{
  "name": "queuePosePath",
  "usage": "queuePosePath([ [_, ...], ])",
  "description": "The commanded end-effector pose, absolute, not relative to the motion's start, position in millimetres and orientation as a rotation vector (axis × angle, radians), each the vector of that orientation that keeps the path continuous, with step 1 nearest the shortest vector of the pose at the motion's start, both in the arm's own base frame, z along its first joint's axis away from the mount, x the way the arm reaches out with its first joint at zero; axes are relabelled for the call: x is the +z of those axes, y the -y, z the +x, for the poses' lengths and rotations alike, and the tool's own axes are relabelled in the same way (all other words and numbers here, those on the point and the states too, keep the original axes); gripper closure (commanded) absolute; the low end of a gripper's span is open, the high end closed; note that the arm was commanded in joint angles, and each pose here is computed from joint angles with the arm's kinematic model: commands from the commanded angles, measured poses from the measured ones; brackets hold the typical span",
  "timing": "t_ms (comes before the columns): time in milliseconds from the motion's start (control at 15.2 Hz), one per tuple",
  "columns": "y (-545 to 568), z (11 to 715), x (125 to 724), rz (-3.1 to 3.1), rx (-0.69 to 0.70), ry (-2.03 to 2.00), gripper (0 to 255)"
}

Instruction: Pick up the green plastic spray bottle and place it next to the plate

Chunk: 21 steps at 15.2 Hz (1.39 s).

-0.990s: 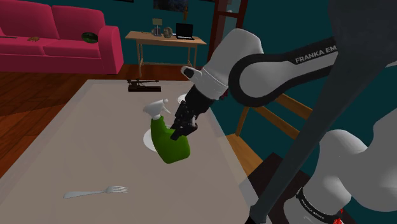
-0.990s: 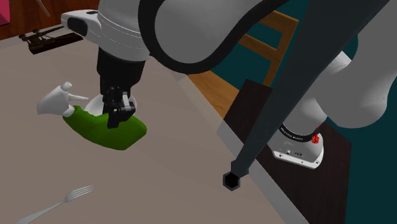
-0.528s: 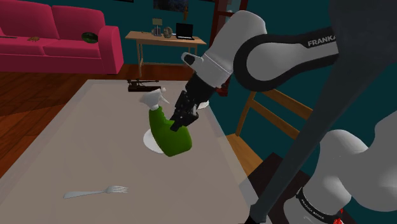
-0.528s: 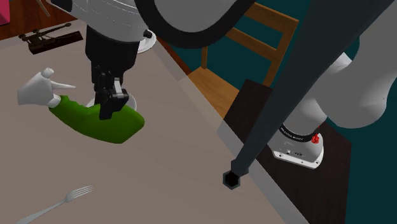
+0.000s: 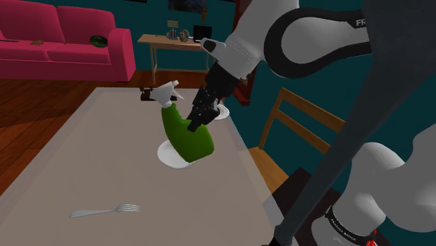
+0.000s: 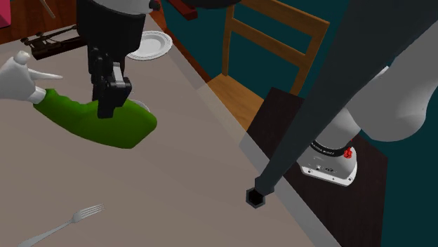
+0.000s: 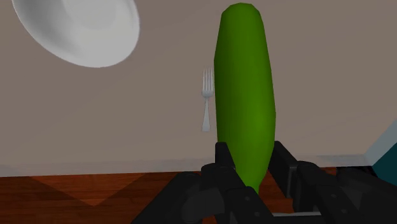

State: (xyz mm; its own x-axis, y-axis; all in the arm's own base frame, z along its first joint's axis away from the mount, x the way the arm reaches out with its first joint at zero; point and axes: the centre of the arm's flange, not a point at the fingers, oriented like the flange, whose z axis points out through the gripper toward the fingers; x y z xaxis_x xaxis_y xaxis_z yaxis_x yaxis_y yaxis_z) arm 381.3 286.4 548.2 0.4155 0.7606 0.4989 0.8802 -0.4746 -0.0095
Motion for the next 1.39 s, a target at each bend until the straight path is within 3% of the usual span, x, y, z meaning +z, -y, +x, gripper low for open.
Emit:
queuePosePath([
  [0,-286,381,559,-2.403,-0.635,1.43,255],
  [792,-286,381,621,-2.403,-0.635,1.43,255],
  [1320,-220,464,622,-2.403,-0.635,1.43,255],
])
